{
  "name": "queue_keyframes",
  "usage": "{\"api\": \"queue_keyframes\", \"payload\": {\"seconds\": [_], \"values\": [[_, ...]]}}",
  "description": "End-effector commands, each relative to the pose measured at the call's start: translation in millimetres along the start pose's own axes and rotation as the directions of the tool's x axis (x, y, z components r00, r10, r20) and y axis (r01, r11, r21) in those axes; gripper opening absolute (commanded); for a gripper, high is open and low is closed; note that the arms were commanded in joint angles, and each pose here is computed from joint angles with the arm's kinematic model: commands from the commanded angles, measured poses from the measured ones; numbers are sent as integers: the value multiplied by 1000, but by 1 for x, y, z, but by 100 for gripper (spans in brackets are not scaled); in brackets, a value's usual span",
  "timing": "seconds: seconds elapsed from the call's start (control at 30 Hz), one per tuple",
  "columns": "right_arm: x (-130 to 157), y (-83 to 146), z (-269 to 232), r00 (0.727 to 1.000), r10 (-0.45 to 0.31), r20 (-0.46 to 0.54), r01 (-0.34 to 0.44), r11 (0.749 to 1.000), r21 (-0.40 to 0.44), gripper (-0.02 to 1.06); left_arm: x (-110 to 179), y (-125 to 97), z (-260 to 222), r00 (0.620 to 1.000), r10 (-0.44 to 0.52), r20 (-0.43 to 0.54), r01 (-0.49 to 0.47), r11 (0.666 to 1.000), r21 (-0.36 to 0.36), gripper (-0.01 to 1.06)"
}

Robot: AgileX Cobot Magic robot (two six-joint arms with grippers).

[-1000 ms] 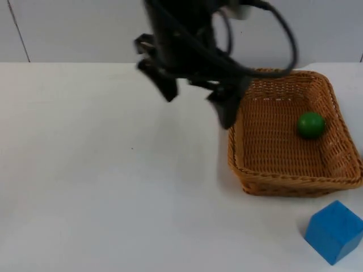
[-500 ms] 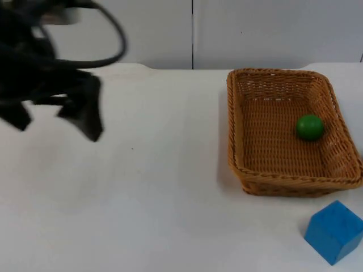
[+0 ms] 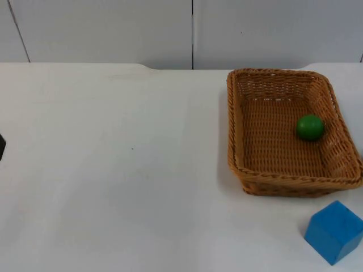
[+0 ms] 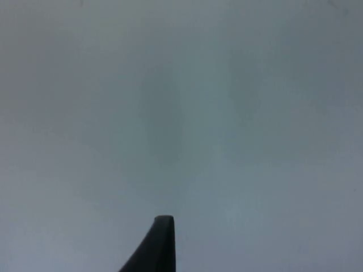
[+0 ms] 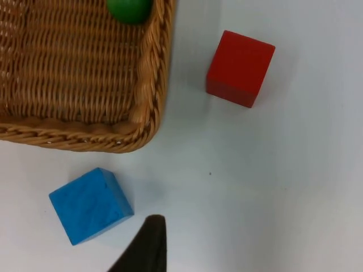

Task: Place all geometric objects except the red cube into the basket.

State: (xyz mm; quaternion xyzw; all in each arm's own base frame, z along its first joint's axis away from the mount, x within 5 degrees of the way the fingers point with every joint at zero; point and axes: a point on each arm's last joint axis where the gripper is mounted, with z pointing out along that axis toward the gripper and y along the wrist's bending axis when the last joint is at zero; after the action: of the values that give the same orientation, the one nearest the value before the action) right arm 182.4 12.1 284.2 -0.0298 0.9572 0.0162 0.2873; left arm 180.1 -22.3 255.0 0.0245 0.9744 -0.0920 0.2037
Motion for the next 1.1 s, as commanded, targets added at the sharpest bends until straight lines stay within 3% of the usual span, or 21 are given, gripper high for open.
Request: {"api": "queue_keyframes", "payload": {"seconds": [0.0,0.33,0.47,0.67,0.8,0.97,1.07], "values": [[-1,0,-2,1000,8,7,-8,1000,-3,105,8,-2,-5,1000,-21,19,21,1000,18,102],[0,0,-2,1000,2,-4,-2,1000,-4,105,27,-3,-18,996,-1,84,0,1000,10,102],[2,6,-2,999,-35,-25,34,998,-59,105,28,-3,-19,996,7,87,-7,1000,1,102],[11,48,9,959,-252,-128,222,952,-212,105,28,-3,-19,996,-2,89,1,1000,13,102],[17,73,17,936,-310,-169,270,936,-226,105,28,-3,-19,996,-2,91,1,1000,12,102],[38,101,30,942,-325,-84,309,936,-168,105,28,-3,-19,996,-2,91,1,1000,12,102],[59,108,41,964,-262,-38,254,956,-150,105,28,-3,-19,996,-2,93,1,1000,11,102]]}}
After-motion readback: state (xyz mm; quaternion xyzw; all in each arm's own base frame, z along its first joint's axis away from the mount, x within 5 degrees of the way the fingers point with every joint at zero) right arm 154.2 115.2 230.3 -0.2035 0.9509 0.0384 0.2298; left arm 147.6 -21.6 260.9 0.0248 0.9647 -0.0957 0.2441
